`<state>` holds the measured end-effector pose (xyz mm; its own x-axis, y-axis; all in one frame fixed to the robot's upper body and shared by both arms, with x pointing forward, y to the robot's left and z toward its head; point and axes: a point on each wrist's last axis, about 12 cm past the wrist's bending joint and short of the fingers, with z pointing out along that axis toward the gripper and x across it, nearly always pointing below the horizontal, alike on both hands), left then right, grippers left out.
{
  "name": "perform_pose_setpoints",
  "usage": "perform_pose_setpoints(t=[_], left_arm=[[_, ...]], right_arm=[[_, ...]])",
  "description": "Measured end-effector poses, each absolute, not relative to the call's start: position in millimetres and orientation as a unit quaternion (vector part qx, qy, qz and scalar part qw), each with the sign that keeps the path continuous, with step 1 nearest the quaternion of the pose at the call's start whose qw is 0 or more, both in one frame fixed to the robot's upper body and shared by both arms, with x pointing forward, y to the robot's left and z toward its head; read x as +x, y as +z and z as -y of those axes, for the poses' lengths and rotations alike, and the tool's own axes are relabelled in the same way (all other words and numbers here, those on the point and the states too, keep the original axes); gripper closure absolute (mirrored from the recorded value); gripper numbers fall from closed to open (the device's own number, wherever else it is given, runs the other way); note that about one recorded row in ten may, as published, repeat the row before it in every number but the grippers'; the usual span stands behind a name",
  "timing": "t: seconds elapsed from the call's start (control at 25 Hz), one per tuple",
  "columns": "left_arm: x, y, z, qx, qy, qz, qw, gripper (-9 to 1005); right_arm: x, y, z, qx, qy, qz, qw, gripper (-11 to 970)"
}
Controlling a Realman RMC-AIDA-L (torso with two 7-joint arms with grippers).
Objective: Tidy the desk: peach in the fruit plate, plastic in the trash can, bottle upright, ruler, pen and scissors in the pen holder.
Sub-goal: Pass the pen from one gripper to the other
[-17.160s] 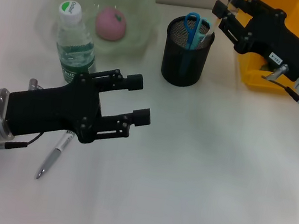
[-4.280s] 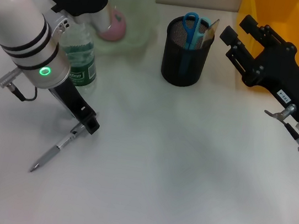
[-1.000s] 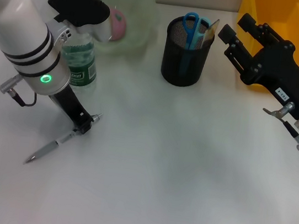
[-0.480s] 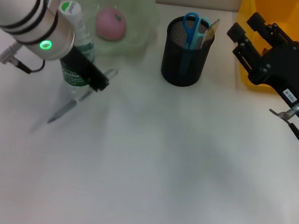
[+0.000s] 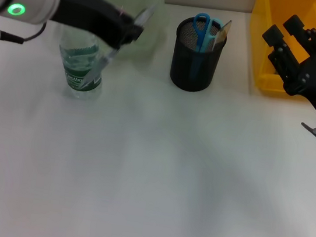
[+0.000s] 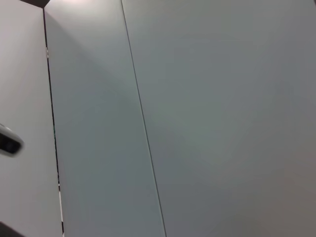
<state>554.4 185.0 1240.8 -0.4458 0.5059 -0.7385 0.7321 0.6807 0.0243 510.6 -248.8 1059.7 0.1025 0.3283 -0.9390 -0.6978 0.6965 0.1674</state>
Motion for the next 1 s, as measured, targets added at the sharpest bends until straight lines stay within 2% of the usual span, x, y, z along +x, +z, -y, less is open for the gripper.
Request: perform_pose_setpoints(t=[0.2, 0.36, 0.4, 0.48, 0.68, 0.8, 0.88, 1.0], left_arm=[[538.6, 1254.9, -198.1, 0.369, -0.255, -0.766, 0.46, 822], [533.1, 1251.6, -209.0, 0.364, -0.304, -0.727, 0.497, 822], [530.1, 1244.4, -215.4, 0.361, -0.348, -0.689, 0.523, 822], [530.2, 1241.0, -217.8, 0.356, -0.364, -0.677, 0.531, 822], [532.0, 1217.2, -235.4, 0.313, -0.437, -0.634, 0.556, 822], [536.3, 1171.8, -254.9, 0.275, -0.502, -0.592, 0.567, 822], [536.4, 1165.5, -256.3, 0.271, -0.508, -0.589, 0.568, 822], [532.0, 1139.7, -257.9, 0.275, -0.52, -0.562, 0.581, 822]], right_arm=[[510.6, 1060.7, 249.4, -0.154, 0.382, -0.573, 0.708, 456], [512.3, 1065.9, 250.4, -0.16, 0.424, -0.574, 0.682, 458], [511.7, 1068.9, 253.2, -0.175, 0.431, -0.573, 0.675, 458], [511.0, 1070.0, 254.5, -0.182, 0.431, -0.572, 0.674, 460], [506.6, 1072.6, 257.4, -0.194, 0.447, -0.571, 0.661, 464], [505.1, 1074.5, 253.8, -0.218, 0.465, -0.57, 0.641, 467], [504.4, 1075.5, 252.2, -0.229, 0.471, -0.569, 0.634, 471], [503.1, 1079.5, 245.9, -0.27, 0.495, -0.565, 0.603, 478]])
